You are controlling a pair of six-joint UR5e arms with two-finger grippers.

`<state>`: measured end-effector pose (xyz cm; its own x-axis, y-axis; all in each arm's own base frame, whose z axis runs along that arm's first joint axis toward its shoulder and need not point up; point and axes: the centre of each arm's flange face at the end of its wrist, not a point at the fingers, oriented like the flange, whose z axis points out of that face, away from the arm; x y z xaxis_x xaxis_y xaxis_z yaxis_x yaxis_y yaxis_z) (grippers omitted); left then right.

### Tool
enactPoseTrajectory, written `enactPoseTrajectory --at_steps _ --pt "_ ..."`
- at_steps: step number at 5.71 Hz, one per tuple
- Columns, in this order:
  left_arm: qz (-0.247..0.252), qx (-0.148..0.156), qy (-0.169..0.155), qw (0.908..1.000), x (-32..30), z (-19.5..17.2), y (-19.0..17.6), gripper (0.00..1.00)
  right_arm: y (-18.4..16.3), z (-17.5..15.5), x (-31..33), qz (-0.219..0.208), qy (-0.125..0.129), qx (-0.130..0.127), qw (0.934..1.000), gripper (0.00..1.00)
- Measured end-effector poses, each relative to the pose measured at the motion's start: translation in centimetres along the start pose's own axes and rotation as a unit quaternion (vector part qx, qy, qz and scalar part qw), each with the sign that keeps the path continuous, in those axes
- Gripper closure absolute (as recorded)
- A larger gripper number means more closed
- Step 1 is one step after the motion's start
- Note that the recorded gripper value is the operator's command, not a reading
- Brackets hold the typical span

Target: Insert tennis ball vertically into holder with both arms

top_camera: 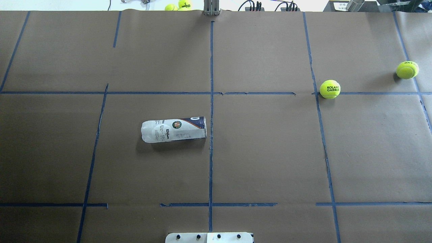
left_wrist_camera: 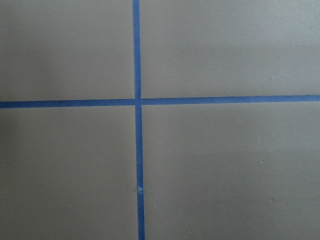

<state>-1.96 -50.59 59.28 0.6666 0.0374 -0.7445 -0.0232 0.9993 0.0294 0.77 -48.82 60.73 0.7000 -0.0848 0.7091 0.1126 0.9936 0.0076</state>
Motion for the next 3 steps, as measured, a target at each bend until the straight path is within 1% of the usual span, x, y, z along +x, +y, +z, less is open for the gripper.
enactPoseTrajectory --at_steps 1,2,3 --pt "0.002 0.000 0.000 1.0000 0.2 0.0 0.0 0.00 -0.1 0.0 -0.1 -0.001 0.000 0.000 1.0000 0.00" --pt "0.019 -0.003 0.001 0.9998 1.9 0.4 -0.3 0.00 -0.1 0.1 -0.3 -0.002 0.000 -0.001 1.0000 0.00" --pt "0.059 -0.013 0.004 0.9982 6.0 1.5 -0.8 0.00 -0.2 0.1 -0.4 -0.004 0.000 -0.001 1.0000 0.00"
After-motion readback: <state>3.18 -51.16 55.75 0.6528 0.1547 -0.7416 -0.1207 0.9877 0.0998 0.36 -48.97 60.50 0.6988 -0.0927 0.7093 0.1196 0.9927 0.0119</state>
